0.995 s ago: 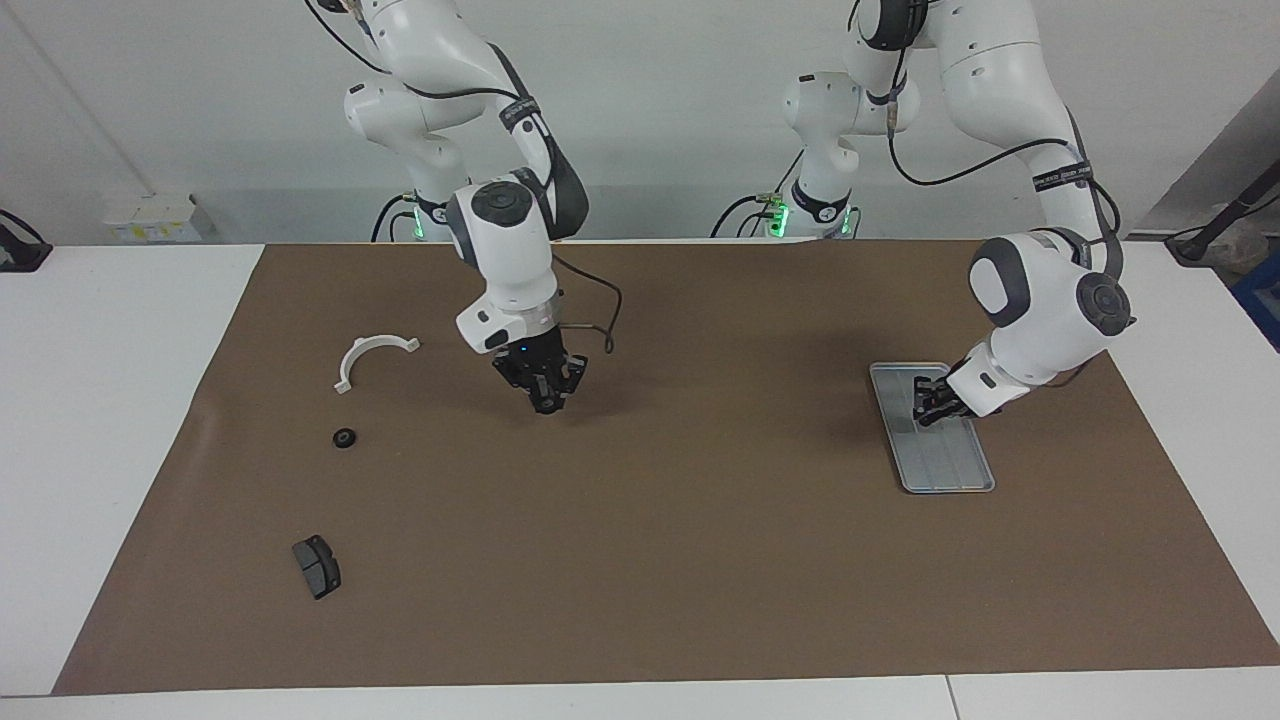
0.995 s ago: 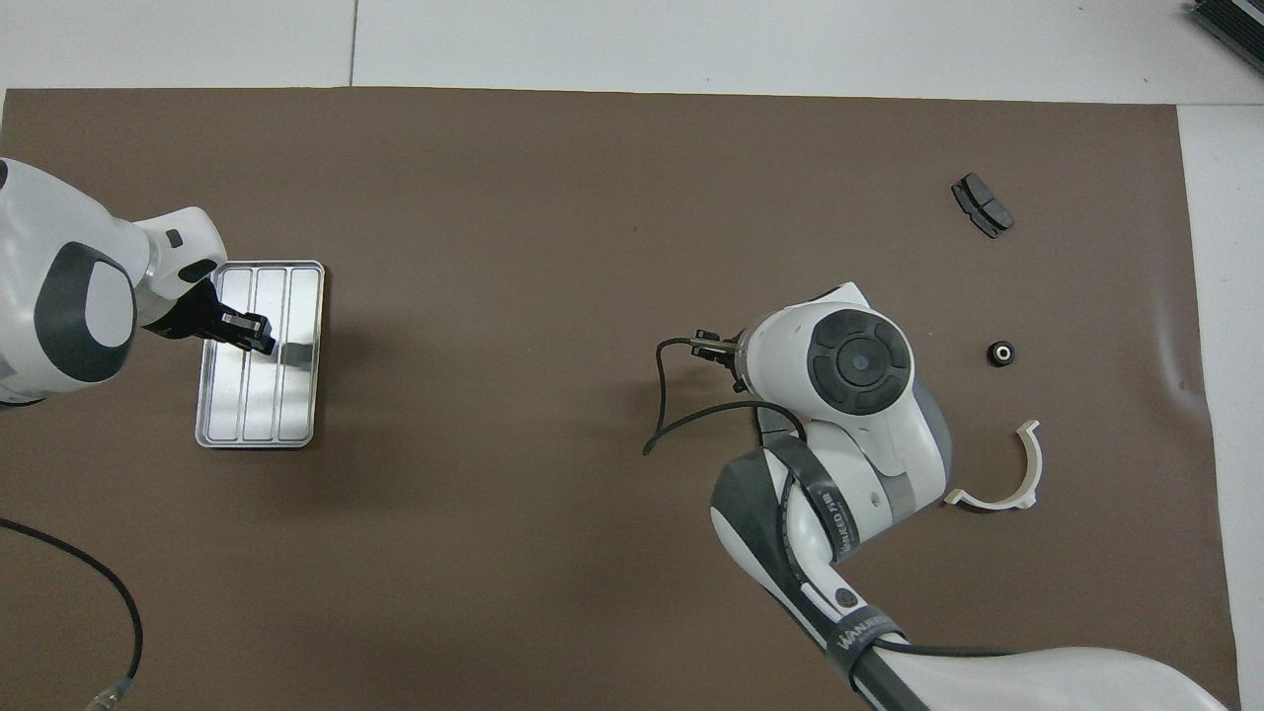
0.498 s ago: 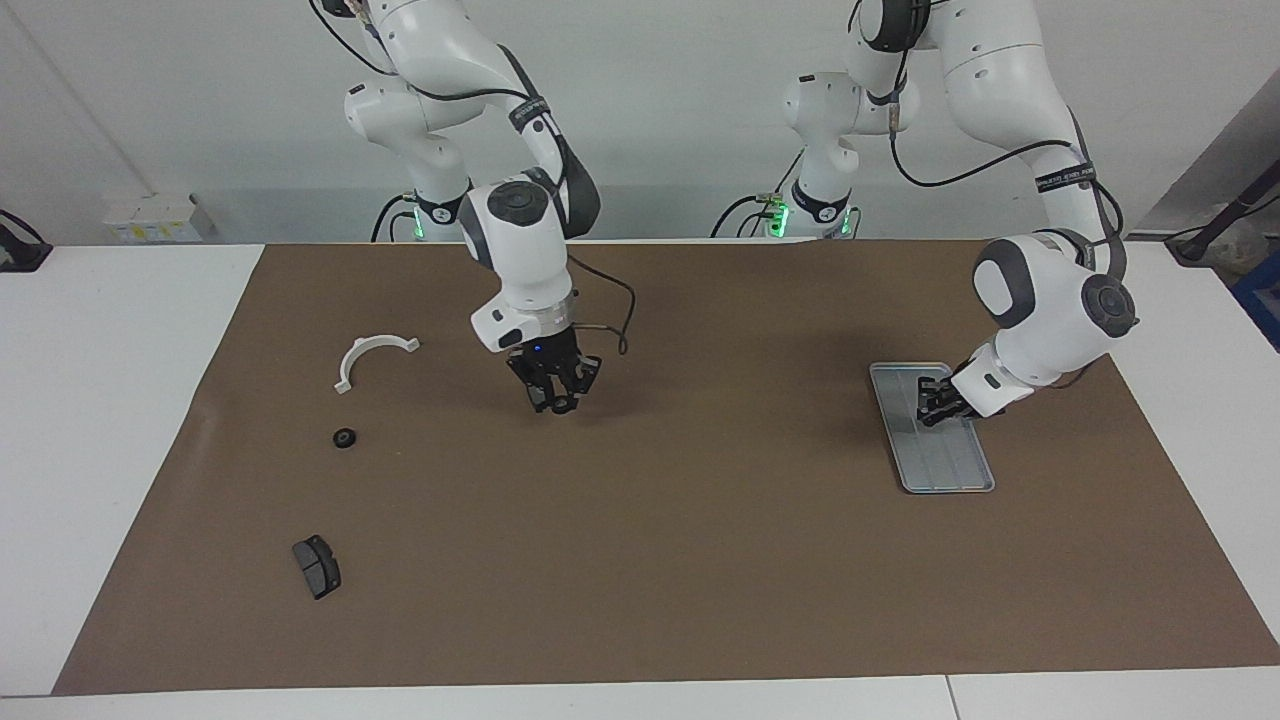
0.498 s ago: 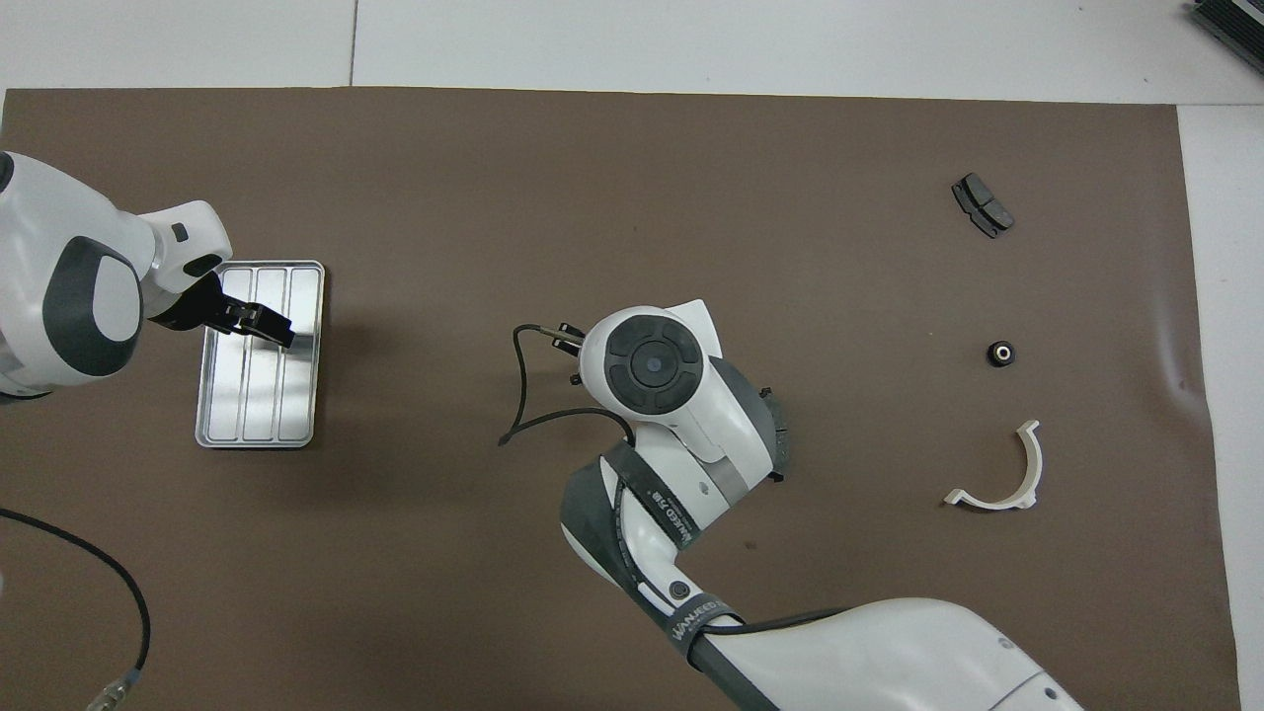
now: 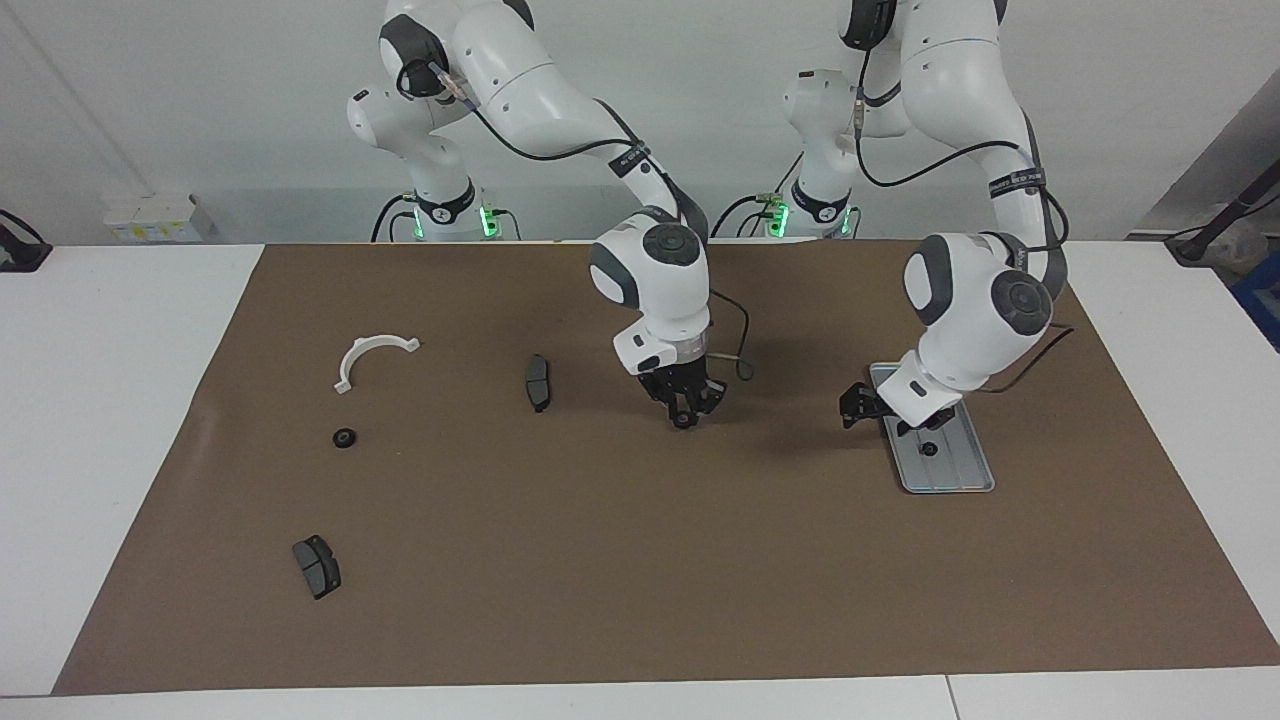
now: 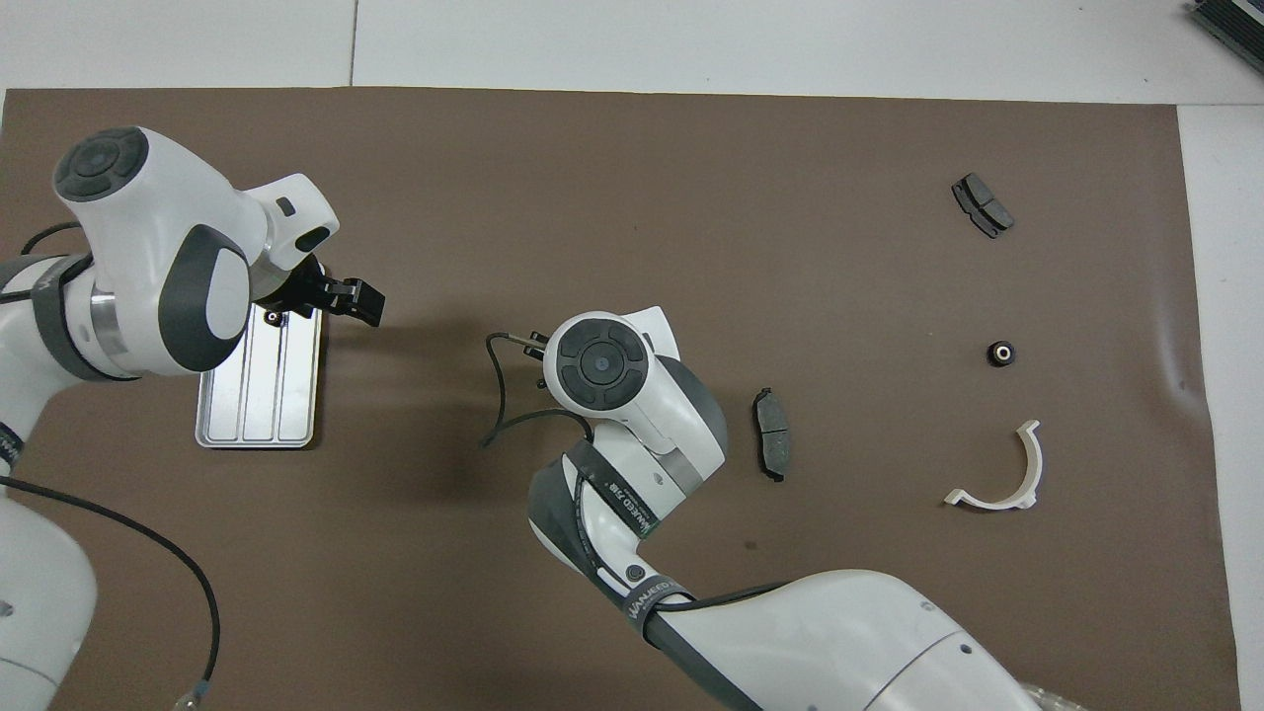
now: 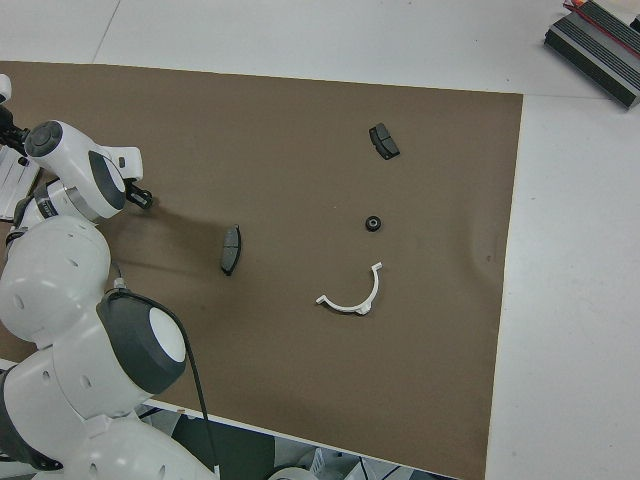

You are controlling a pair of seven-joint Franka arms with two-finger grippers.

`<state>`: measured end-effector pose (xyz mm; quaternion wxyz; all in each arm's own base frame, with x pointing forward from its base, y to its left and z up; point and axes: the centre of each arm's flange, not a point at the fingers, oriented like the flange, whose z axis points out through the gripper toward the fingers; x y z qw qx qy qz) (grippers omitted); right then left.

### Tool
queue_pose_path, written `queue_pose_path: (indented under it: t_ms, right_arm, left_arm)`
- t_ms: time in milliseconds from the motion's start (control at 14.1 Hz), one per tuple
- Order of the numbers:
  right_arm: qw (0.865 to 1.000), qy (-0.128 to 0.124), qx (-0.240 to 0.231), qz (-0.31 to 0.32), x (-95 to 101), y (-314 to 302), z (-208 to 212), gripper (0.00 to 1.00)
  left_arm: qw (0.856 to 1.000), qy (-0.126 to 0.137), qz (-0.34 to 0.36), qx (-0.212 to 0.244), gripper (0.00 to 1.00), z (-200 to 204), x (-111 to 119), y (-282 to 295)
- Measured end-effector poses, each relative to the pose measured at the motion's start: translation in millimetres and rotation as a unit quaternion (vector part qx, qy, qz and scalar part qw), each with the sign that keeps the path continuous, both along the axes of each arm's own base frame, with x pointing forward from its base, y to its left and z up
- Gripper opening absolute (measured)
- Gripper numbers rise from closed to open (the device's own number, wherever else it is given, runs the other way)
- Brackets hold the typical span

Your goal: Pick bearing gear from pile to tray

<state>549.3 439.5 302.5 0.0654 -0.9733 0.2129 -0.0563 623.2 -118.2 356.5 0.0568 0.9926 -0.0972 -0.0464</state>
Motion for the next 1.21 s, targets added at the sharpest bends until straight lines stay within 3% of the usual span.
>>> queue_pose_path:
  t_ms: [355, 426, 640, 924, 1208]
  right_arm:
    - [1.000, -0.010, -0.006, -0.010, 22.5, -28.2, 16.8, 0.96]
    - [1.000, -0.010, -0.013, 0.002, 32.5, -49.0, 27.7, 1.00]
    - [0.998, -0.007, -0.036, 0.045, 51.7, -134.4, 55.2, 1.00]
    - [0.992, 0.004, -0.061, 0.107, 48.3, -249.2, 65.2, 1.00]
    - [0.982, 0.017, -0.078, 0.172, 44.7, -352.3, 58.9, 1.00]
  left_arm:
    - [0.998, -0.023, 0.065, 0.002, 0.88, 5.3, -11.9, -79.9]
    - [0.996, -0.030, 0.085, 0.000, 0.86, 6.4, -16.4, -101.3]
    - [0.990, -0.051, 0.128, -0.007, 0.80, -0.1, -34.7, -167.7]
    - [0.986, -0.062, 0.151, -0.012, 0.76, -32.7, -66.6, -243.2]
    - [0.988, -0.053, 0.144, -0.002, 0.74, -56.2, -83.0, -265.7]
